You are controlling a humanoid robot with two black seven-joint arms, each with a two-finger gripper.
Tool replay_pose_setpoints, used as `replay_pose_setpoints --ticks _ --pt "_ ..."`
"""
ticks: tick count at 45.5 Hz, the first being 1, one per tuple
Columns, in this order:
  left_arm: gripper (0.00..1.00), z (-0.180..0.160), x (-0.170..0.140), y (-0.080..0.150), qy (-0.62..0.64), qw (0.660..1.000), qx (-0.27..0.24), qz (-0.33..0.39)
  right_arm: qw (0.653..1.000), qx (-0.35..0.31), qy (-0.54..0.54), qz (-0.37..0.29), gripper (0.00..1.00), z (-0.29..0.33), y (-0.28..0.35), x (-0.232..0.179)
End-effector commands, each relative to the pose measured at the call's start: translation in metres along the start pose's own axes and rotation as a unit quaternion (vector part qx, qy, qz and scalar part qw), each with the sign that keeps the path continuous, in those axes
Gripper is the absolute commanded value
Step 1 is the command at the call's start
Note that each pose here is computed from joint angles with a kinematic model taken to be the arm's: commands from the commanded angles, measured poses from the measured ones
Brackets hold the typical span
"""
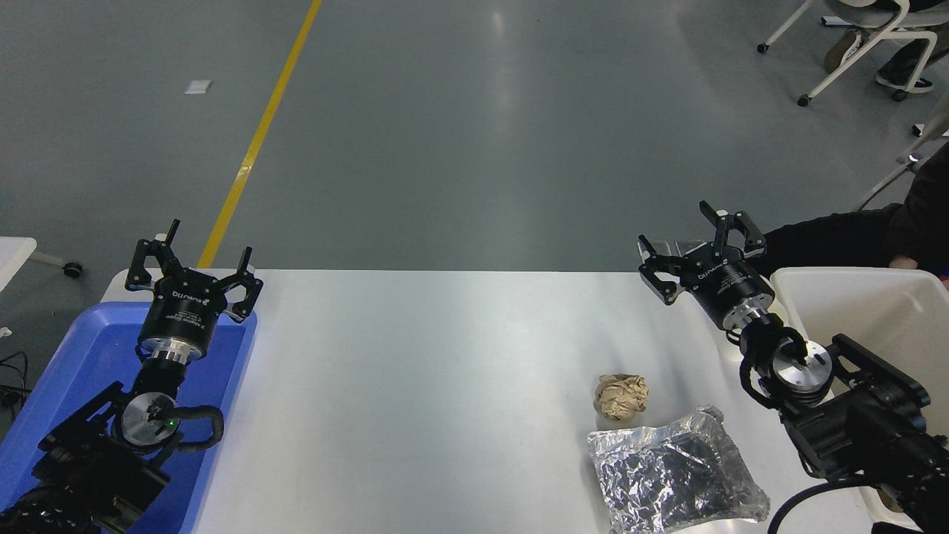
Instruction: Pick up paper cup place in dustbin
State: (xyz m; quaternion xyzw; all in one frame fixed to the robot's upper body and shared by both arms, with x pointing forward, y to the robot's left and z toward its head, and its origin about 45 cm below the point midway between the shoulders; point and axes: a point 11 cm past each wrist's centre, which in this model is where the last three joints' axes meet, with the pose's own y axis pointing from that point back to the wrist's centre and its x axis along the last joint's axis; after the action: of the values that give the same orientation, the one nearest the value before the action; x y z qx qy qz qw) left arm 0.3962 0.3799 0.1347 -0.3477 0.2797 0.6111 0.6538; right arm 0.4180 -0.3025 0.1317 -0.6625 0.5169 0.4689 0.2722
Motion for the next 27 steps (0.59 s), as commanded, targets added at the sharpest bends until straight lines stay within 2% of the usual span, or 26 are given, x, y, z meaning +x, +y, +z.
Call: replay_pose_setpoints --ticks 1,11,18,23,27 --pt "1.00 -0.001 0.000 0.001 0.000 1.000 0.000 -0.001 1.000 -0.003 0.000 0.000 1.00 0.003 0.000 0.000" --pt "1.00 0.000 0.000 0.000 0.003 1.000 -0.002 0.000 1.000 -0.016 0.021 -0.013 1.00 0.002 -0.007 -0.011" --pt "1.00 0.000 0.000 0.001 0.003 1.000 -0.002 0.000 0.990 -0.054 0.121 -0.044 1.00 -0.009 -0.028 -0.047" --pt "1.00 0.000 0.001 0.001 0.002 1.000 -0.002 0.001 0.965 -0.089 0.237 -0.068 1.00 -0.028 -0.042 -0.084" --pt "1.00 0.000 0.001 0.001 0.002 1.000 -0.002 0.001 0.919 -0.138 0.362 -0.074 1.00 -0.041 -0.050 -0.109"
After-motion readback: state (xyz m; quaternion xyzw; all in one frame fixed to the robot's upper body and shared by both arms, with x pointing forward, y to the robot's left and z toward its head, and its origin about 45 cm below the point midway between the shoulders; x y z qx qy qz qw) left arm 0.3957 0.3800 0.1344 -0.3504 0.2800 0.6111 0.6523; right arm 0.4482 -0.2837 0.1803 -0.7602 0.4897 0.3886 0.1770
